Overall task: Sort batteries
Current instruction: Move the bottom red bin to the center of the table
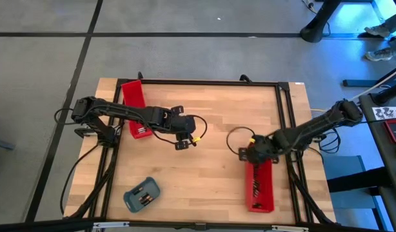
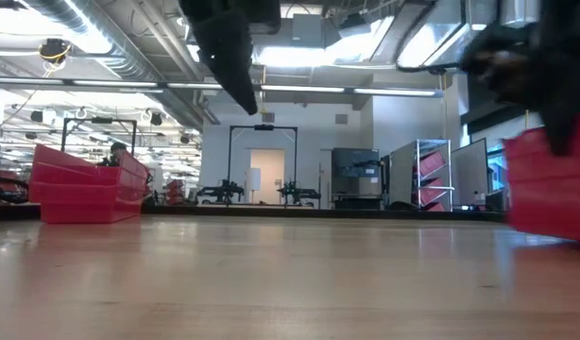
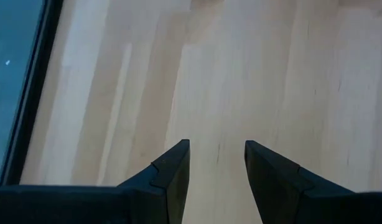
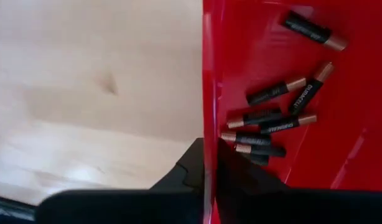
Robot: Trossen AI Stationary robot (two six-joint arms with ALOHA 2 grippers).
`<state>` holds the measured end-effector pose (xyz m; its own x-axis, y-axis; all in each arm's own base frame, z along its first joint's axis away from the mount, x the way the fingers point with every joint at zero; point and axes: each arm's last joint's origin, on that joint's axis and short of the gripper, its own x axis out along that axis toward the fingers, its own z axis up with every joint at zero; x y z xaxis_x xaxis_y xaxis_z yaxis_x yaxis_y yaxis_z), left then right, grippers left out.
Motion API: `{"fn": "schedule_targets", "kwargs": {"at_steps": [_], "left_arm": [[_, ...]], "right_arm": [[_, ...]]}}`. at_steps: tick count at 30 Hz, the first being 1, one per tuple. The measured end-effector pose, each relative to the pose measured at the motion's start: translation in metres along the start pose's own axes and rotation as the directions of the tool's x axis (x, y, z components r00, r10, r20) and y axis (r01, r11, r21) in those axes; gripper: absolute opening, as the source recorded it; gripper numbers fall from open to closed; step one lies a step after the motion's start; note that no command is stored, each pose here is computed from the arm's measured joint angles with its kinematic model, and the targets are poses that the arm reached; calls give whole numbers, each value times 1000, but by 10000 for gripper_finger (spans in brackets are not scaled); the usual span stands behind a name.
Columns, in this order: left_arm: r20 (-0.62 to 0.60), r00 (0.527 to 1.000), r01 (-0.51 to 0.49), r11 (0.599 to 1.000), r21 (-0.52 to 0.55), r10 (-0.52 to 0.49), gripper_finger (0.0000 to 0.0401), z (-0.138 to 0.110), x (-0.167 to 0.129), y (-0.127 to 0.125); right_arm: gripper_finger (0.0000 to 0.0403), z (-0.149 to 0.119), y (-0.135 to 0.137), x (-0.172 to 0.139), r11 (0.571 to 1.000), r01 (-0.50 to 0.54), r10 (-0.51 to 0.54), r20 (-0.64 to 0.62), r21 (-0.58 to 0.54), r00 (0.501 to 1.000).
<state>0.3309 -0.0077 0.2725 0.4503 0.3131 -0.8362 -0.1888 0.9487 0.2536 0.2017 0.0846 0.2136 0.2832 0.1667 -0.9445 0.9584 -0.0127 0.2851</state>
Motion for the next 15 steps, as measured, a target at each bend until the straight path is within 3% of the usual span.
{"fn": "schedule_targets", "kwargs": {"at_steps": [15], "left_arm": [[-39,999,0,994,113,4,143,-4,-1,1]], "right_arm": [[12,96,66,16,991,-116,102,181,68,978]]}}
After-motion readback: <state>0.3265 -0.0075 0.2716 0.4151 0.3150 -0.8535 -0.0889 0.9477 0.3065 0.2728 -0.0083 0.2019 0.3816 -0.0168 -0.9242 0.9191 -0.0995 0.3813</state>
